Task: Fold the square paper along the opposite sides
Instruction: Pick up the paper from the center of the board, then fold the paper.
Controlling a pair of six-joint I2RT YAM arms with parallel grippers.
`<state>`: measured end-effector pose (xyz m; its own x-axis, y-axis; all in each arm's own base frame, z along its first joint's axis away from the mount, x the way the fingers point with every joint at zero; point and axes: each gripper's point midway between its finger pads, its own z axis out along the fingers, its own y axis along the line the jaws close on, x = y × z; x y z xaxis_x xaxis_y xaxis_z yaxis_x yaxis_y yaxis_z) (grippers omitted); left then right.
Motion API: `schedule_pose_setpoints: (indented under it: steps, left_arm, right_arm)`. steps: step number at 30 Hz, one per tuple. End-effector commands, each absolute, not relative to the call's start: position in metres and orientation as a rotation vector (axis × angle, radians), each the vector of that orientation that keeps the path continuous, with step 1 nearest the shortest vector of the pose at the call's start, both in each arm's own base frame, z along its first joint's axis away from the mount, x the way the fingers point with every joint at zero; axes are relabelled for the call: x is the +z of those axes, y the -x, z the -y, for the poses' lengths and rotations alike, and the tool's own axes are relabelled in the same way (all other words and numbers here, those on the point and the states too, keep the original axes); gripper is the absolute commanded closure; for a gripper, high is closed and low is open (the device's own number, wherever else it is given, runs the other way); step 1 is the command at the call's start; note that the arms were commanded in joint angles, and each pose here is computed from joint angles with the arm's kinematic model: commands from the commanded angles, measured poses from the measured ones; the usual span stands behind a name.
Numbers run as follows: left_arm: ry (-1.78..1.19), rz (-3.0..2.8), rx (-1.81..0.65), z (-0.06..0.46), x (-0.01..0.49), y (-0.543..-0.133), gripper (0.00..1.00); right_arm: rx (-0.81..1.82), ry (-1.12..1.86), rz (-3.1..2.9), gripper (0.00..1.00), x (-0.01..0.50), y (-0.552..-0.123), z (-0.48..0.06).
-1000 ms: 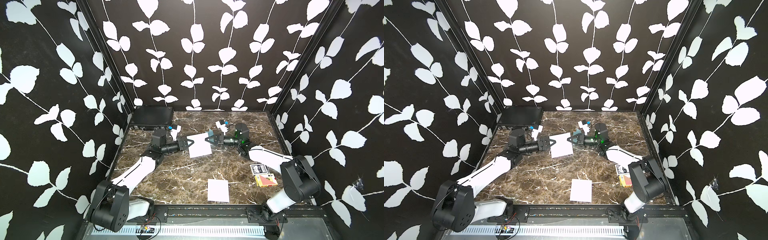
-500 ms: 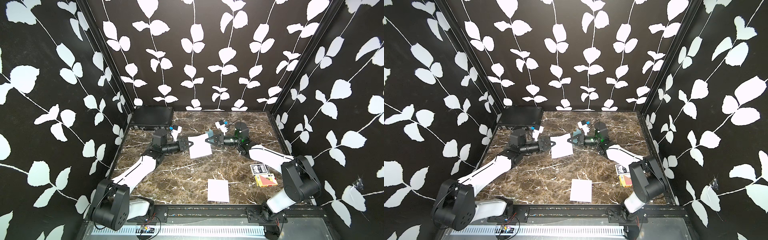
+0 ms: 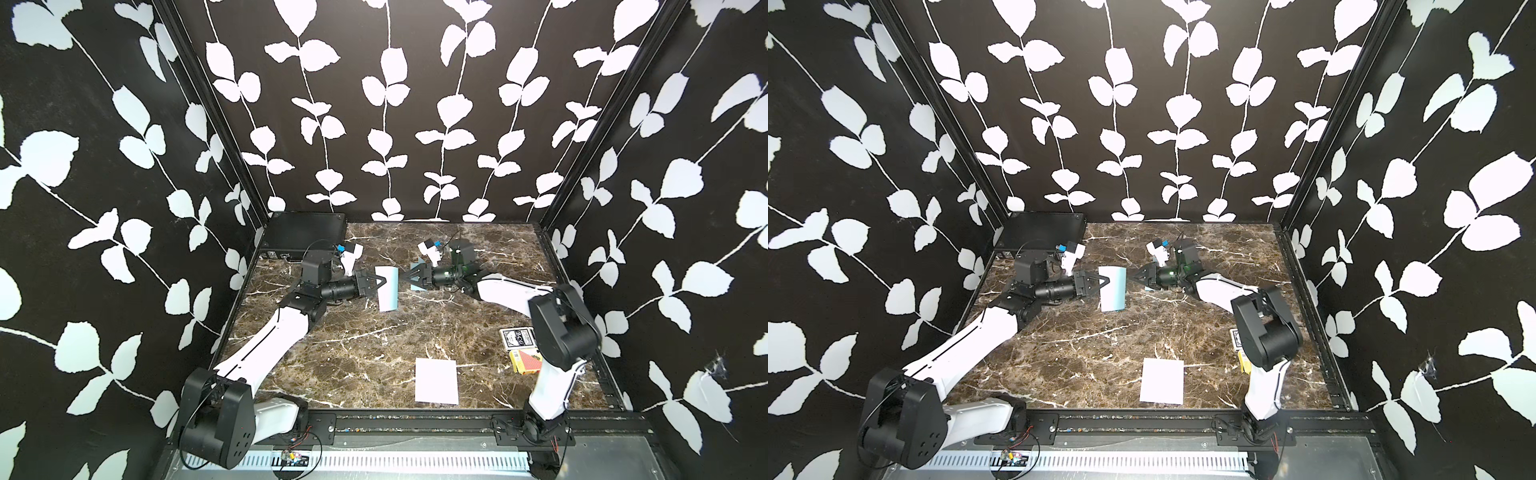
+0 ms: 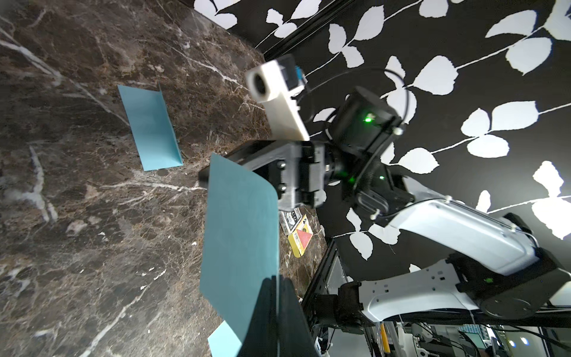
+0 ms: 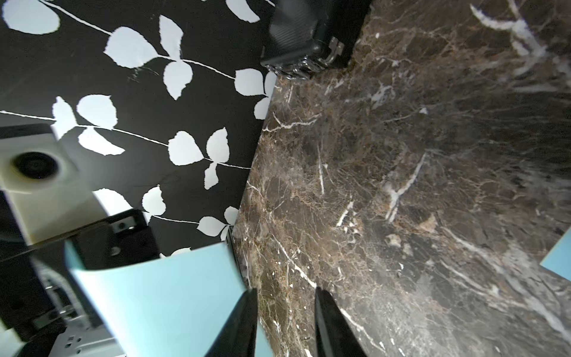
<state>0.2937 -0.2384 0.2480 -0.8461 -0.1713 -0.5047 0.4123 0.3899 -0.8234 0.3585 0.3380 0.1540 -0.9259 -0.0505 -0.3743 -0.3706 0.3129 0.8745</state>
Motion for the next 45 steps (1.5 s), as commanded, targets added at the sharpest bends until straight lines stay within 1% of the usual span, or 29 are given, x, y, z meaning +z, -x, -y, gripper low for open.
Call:
schedule_pose_setpoints:
  steps: [1,5,9,12,21,29,31,36,41,42,45]
  left_arm:
    - [-0.28,-1.986,-1.527,0.24,0.293,-0.293,1.0]
    - [-0.286,-1.978,-1.525,0.242,0.297,-0.296,1.0]
    - [-0.267,-1.981,-1.531,0.242,0.288,-0.301,1.0]
    - [-0.259,-1.993,-1.523,0.24,0.28,-0.304,1.0]
    - [-0.252,-2.035,-1.491,0.236,0.263,-0.302,1.0]
    - [-0.253,-2.037,-1.506,0.237,0.255,-0.302,1.0]
    - [-0.258,-2.023,-1.534,0.239,0.257,-0.3,1.0]
    - [-0.297,-1.957,-1.607,0.242,0.274,-0.293,1.0]
    - [-0.334,-1.929,-1.616,0.243,0.284,-0.283,1.0]
    - [-0.341,-1.927,-1.618,0.244,0.285,-0.282,1.0]
    - [-0.345,-1.939,-1.617,0.244,0.284,-0.281,1.0]
  right_arm:
    - [1.69,0.462,-2.219,0.65,0.173,-0.363,-0.351]
    - [1.762,0.471,-2.212,0.63,0.172,-0.349,-0.358]
    - [1.866,0.436,-2.136,0.63,0.187,-0.336,-0.355]
    - [1.896,0.423,-2.098,0.63,0.198,-0.326,-0.35]
    - [1.879,0.348,-2.066,0.63,0.214,-0.314,-0.318]
    - [1.864,0.341,-2.052,0.62,0.233,-0.307,-0.306]
    - [1.841,0.351,-2.061,0.61,0.238,-0.303,-0.303]
    - [1.824,0.36,-2.078,0.54,0.236,-0.306,-0.305]
    - [1.857,0.39,-2.037,0.47,0.249,-0.311,-0.309]
    - [1.862,0.379,-2.057,0.46,0.242,-0.315,-0.311]
    - [1.878,0.397,-2.051,0.43,0.247,-0.318,-0.314]
